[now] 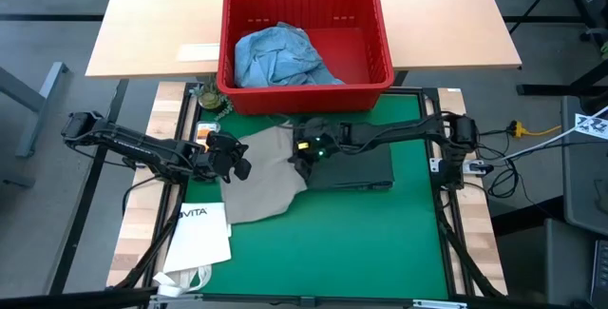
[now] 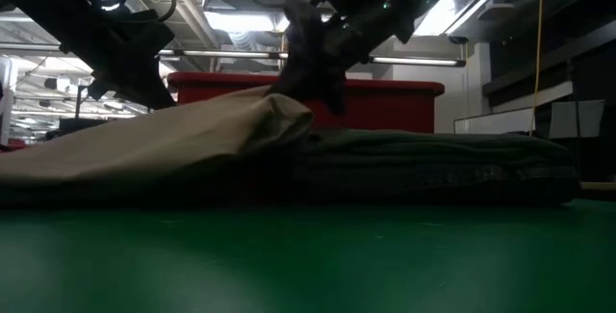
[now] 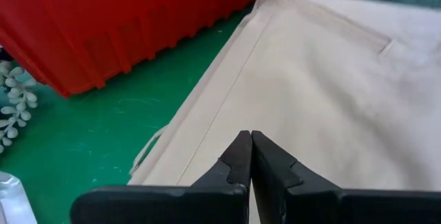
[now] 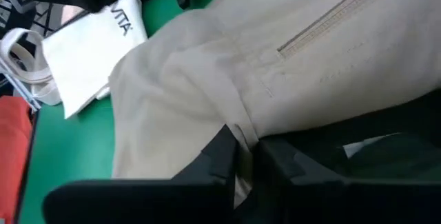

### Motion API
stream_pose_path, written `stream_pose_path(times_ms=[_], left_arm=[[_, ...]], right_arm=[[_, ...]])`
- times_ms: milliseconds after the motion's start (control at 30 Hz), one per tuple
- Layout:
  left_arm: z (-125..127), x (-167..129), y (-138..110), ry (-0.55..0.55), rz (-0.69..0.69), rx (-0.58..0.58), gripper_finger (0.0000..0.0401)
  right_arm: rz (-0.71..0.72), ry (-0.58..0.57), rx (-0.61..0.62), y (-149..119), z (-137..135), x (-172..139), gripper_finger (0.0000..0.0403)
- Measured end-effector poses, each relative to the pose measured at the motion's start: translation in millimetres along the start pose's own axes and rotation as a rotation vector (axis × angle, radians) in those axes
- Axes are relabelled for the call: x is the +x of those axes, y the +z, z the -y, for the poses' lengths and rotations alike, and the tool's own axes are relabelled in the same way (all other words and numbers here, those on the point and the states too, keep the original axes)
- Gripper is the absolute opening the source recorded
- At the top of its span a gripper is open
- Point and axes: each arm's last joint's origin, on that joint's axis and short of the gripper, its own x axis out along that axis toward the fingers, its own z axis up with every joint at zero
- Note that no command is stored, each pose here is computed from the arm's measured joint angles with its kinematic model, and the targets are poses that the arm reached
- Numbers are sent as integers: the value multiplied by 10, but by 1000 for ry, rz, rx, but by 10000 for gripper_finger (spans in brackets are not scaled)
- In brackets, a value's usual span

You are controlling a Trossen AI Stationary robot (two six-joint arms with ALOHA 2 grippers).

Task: Fold Laundry from Bin
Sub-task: Stack the gray shorts on top of the green shirt

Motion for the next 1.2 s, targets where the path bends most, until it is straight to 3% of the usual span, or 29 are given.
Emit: stream_pose_path(times_ms=[233, 433, 667, 1200], left_arm=[[0, 0, -1, -1, -2, 0, 1], [19, -20, -18, -17, -5, 12, 1], [50, -54, -47, -44, -9, 32, 1], [54, -60, -52, -45, -7, 35, 1]], right_arm=[[37, -30, -35, 118, -75, -303, 9], [-16, -134, -31, 123, -79, -632, 28], [-57, -200, -38, 100, -137, -964, 8], [-82, -370, -44, -17, -241, -1815, 13]])
